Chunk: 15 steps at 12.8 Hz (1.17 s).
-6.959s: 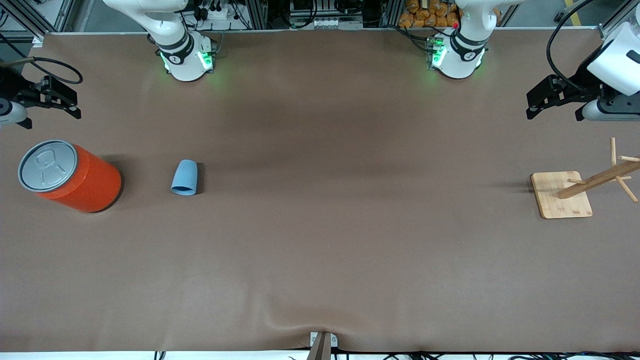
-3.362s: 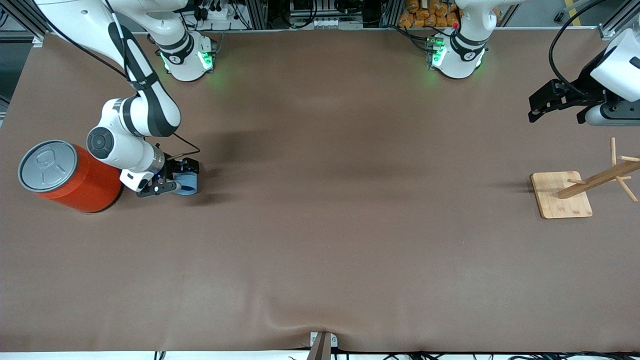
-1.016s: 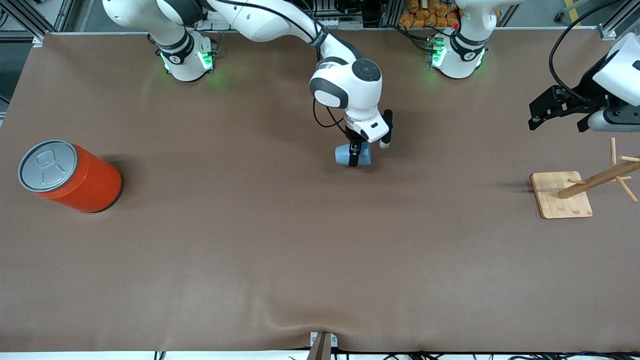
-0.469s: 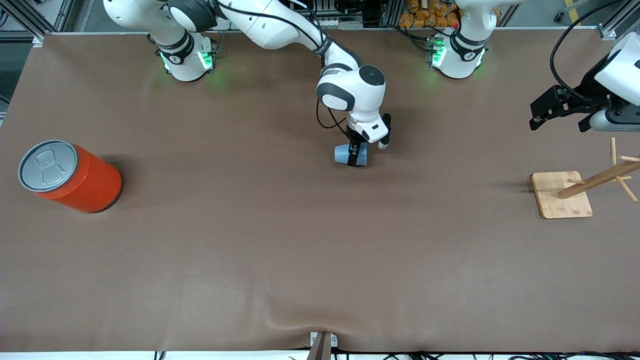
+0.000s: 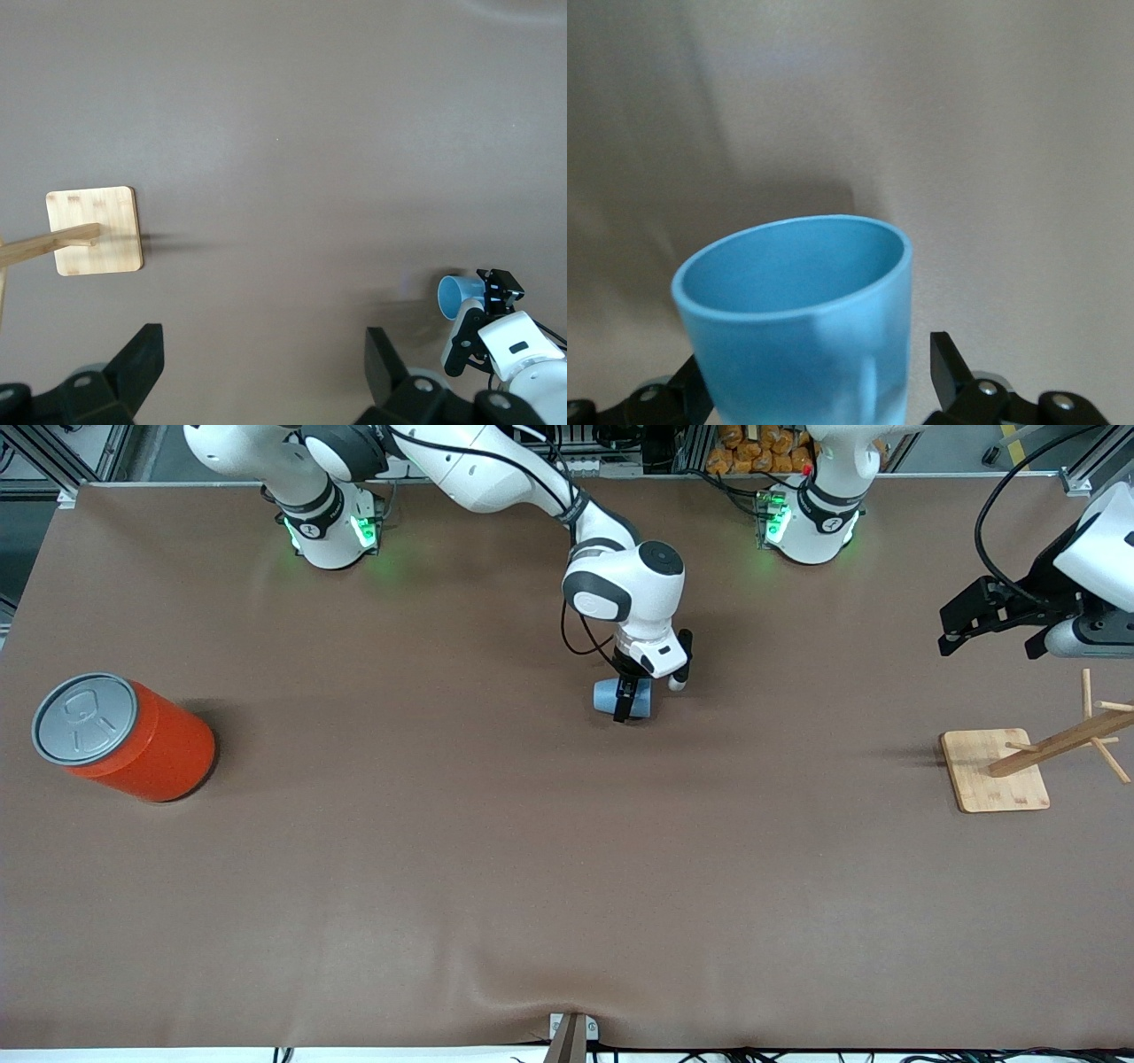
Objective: Flip cup
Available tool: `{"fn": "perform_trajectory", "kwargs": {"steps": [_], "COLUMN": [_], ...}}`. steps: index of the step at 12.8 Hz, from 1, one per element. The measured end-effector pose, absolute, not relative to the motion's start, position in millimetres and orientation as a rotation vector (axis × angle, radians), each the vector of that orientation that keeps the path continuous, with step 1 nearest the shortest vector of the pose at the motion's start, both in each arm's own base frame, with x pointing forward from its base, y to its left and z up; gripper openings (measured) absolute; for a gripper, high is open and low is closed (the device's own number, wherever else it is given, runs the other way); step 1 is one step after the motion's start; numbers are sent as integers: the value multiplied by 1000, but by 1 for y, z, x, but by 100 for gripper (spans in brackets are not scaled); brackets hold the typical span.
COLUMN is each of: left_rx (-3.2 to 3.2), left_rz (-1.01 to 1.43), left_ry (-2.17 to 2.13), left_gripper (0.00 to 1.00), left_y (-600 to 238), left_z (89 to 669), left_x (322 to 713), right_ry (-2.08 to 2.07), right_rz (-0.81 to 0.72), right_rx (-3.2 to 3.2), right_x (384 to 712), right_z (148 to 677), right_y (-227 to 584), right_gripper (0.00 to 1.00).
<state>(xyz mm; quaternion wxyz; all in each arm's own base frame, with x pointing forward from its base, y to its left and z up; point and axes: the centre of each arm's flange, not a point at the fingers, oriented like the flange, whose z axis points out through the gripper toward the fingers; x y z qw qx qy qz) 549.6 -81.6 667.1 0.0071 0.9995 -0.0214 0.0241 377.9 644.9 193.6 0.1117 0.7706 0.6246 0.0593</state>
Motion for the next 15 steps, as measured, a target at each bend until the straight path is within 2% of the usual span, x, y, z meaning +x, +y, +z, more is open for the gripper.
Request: {"fn": "perform_trajectory", "kwargs": {"steps": [4, 8, 10, 12, 15], "left_rx": [3126, 3126, 3125, 3125, 3125], "left_rz": [76, 75, 76, 76, 75], "left_ry": [-67, -67, -66, -66, -62], "left_gripper": [100, 100, 100, 100, 100], "left_y": [-82, -81, -81, -81, -80], "left_z": [667, 667, 667, 667, 666], "left_x": [550, 550, 550, 550, 551], "right_ry": [1809, 1799, 1771, 1690, 1466], "right_rz": [121, 108, 133, 159, 118], "right_rx": [2253, 2263, 2308, 2381, 2561], "right_x": [374, 362, 369, 399, 476], "right_z": [217, 276, 316, 359, 427], "right_y": [646, 651, 646, 624, 546], "right_gripper": [100, 100, 100, 100, 100]}}
